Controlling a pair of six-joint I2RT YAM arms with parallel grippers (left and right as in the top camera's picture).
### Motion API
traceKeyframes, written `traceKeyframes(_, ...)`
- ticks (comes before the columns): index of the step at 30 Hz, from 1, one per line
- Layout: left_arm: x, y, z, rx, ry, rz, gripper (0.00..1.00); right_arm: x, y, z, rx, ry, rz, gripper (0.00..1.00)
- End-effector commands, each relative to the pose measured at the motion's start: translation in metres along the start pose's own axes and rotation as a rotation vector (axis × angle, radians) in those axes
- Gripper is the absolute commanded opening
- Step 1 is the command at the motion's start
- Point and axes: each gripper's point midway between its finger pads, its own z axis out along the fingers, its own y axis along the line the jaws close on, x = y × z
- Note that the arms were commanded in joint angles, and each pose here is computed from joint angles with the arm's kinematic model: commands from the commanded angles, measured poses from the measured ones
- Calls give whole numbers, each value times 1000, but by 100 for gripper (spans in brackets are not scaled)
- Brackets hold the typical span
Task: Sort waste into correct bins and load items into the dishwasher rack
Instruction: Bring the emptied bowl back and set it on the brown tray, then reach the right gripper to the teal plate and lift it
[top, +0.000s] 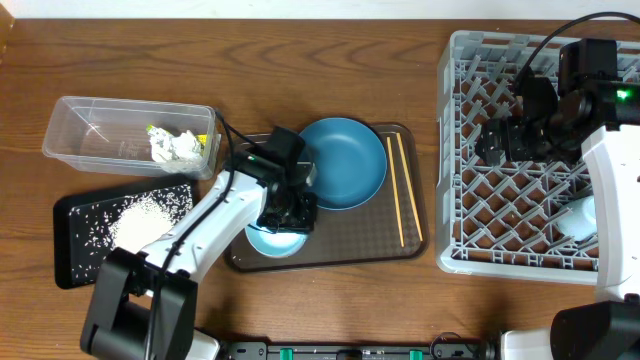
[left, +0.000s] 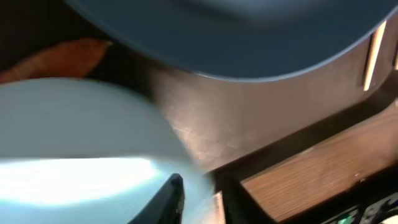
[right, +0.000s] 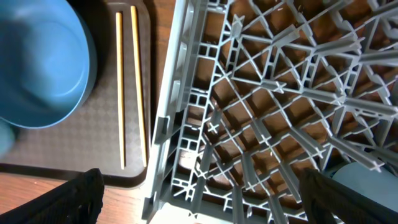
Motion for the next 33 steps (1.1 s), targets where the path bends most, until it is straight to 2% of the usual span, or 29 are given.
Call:
traceKeyframes(1,0,-10,0,52,7,-7,25,-1,4,4,-6,2,-8,99)
traceKeyframes(3,-2,-11,0,56,3,-18,26,-3,4,4,-5,-5,-10,99)
traceKeyframes(8,-2,-12,-2,59,-3,-19,38,-6,4,4,-8,-17,-13,99)
traceKeyframes(11,-6,-14,-16,57,-34,-17,40,-9,11,3,-44,-32,-16,99)
traceKeyframes(16,-21,-10,-72,25,-205,-17,42,-32,38,-2,-202,-136,-45,99)
traceKeyframes(20,-21,13,-124,-32,-375,-67,56,-51,68,-4,-279,-204,-89,99)
traceKeyframes(22,-13,28,-143,-61,-427,-114,58,-55,82,1,-281,-211,-134,99)
traceKeyframes(28,7,64,-168,-104,-472,-260,59,-53,124,41,-232,-137,-248,99)
traceKeyframes(33,12,78,-168,-116,-455,-321,59,-41,134,98,-133,1,-217,94)
